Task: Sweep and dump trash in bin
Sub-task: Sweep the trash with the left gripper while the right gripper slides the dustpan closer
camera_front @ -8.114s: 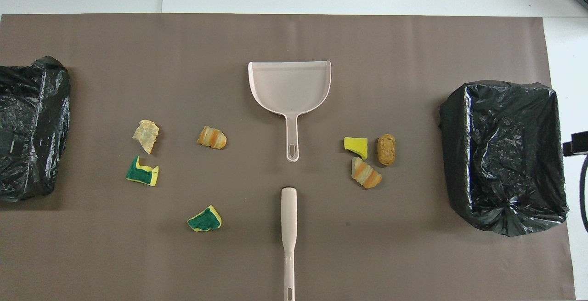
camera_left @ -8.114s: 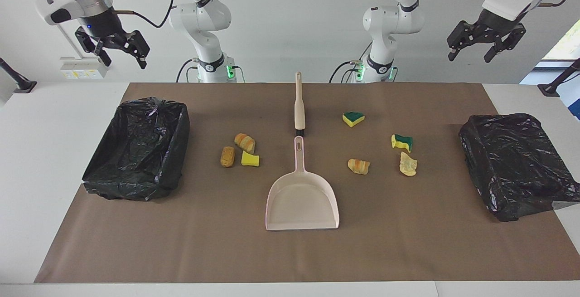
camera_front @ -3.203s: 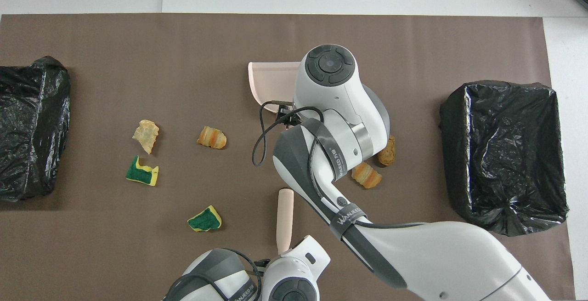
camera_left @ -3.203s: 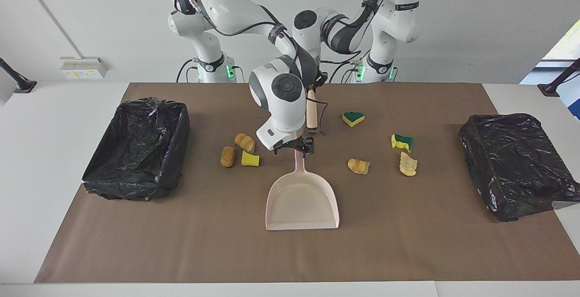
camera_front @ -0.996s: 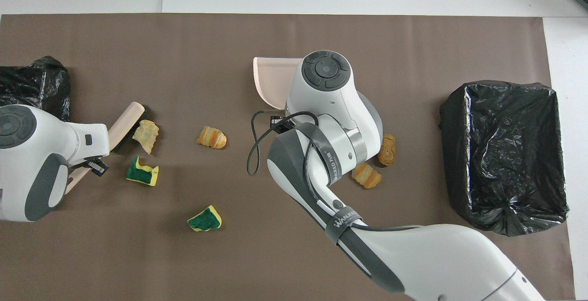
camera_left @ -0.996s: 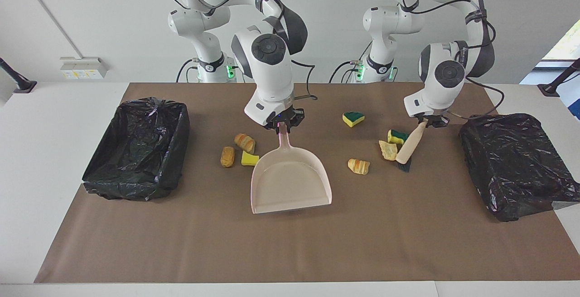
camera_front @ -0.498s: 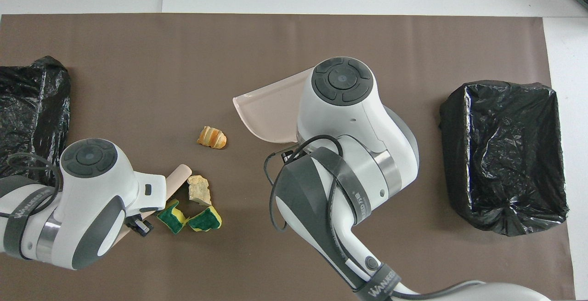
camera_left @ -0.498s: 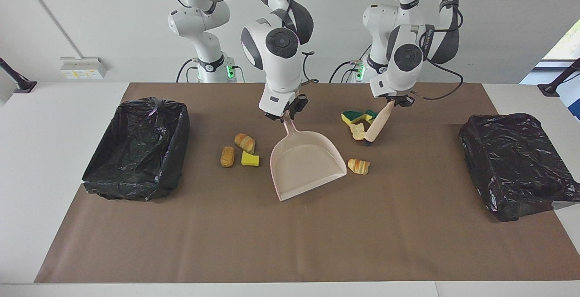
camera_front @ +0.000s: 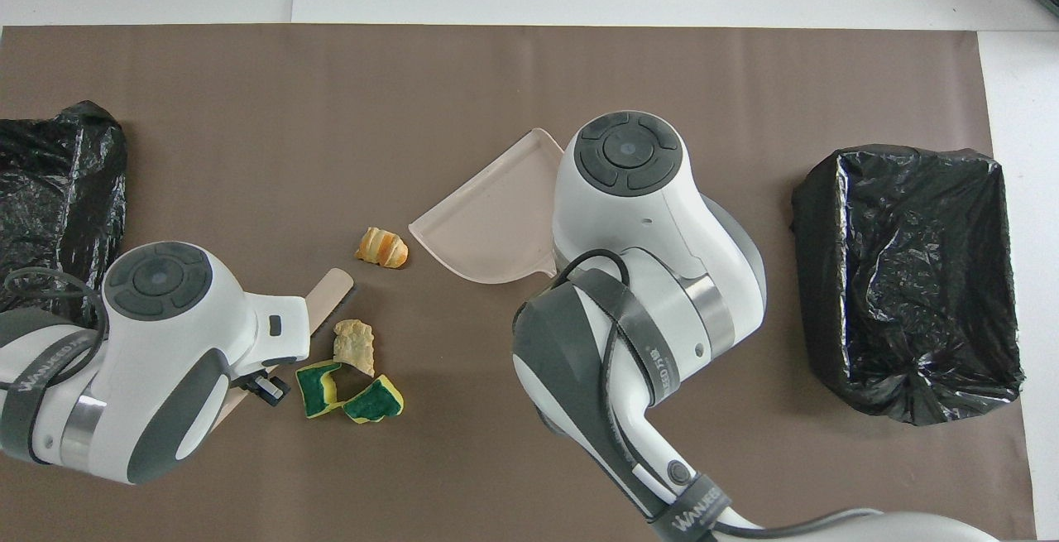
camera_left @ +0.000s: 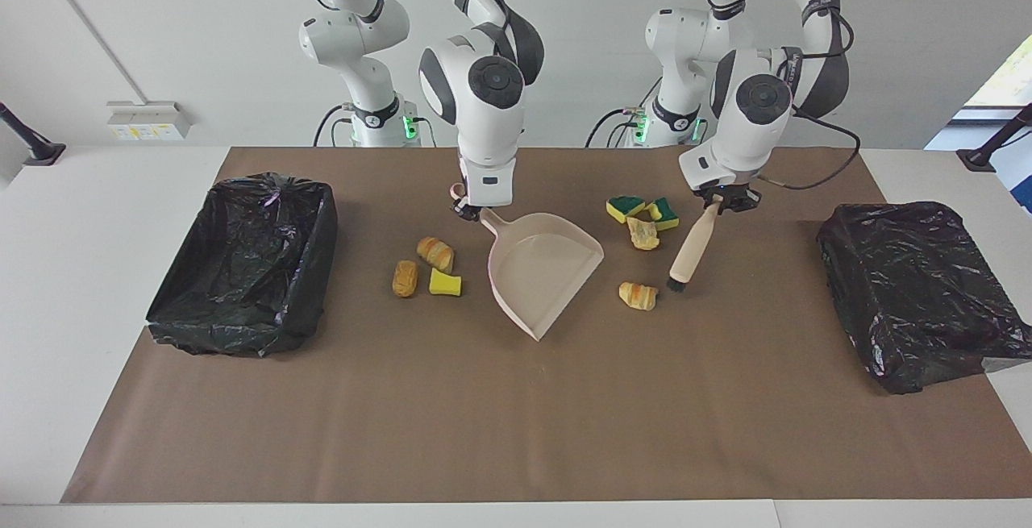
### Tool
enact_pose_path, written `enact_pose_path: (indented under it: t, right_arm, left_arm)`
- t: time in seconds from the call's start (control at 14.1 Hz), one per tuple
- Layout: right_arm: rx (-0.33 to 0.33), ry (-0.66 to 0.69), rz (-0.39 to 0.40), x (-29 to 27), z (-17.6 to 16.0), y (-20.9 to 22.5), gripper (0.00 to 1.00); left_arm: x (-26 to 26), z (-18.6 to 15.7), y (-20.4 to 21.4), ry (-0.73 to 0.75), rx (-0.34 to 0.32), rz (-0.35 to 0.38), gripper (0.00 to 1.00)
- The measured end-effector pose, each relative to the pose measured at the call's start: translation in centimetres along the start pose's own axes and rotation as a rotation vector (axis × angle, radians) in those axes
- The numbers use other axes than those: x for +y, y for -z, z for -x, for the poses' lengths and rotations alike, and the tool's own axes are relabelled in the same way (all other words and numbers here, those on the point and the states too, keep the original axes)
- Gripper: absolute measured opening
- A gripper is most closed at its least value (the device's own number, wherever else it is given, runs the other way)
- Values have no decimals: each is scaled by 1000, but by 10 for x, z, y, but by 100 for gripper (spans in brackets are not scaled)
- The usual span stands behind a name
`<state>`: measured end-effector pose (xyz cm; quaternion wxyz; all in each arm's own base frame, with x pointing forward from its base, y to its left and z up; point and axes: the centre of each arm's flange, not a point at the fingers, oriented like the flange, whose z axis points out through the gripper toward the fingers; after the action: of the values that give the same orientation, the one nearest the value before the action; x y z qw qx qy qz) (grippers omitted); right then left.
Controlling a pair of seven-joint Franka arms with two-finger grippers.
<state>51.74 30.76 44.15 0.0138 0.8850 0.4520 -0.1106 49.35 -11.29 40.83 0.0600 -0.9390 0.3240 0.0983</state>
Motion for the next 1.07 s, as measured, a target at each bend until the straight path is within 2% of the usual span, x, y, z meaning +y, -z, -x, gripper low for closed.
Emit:
enact_pose_path:
  t: [0.14, 0.36, 0.5, 0.85, 1.07]
  right_arm:
    - [3, 76, 3, -3, 7, -9, 33]
    - [3, 226, 5, -5, 15, -24, 33]
    - [-9, 233, -3, -5, 22, -31, 33]
    - [-31, 199, -11, -14, 38, -39, 33]
    - [-31, 199, -11, -15, 41, -39, 33]
  left_arm:
    - [-10, -22, 3, -32, 51, -21, 26]
    - [-26, -68, 0, -81, 73, -36, 26]
    - [-33, -93, -14, -166, 79, -44, 26]
    - [-37, -106, -22, -283, 90, -55, 26]
    - [-33, -106, -25, -451, 80, -58, 26]
